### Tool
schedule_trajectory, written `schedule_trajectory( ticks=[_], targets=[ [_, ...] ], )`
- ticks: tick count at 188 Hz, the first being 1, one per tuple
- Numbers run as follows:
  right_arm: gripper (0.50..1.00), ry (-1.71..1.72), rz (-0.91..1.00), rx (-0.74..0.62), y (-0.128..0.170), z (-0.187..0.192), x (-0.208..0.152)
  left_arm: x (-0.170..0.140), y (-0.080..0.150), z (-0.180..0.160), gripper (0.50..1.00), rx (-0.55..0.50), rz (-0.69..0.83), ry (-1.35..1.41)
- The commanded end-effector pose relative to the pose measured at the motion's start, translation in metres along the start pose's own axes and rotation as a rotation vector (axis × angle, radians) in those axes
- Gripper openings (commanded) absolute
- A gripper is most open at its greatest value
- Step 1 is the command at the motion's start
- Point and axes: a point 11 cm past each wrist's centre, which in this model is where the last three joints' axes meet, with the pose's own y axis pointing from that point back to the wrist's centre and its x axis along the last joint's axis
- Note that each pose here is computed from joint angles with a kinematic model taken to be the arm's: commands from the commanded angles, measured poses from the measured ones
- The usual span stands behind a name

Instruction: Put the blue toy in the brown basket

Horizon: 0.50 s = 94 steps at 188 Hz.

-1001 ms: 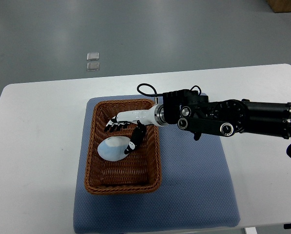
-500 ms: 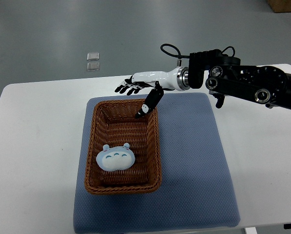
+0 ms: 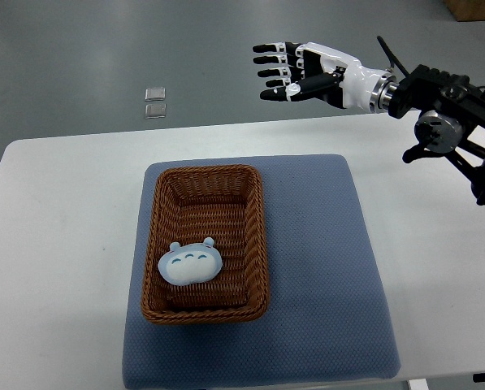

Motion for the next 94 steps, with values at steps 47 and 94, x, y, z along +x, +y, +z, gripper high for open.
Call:
schedule_trajectory(
  ticks=[47,94],
  targets=[
    [0.911,-0.672,0.238,0.152,0.025,0.099,0.027,-0.001,0.0,0.0,1.0,0.001,-0.001,-0.005],
    [0.911,-0.715,0.281,0.252,0.025,0.107,0.023,-0.001,0.0,0.0,1.0,0.001,-0.001,-0.005]
  ],
)
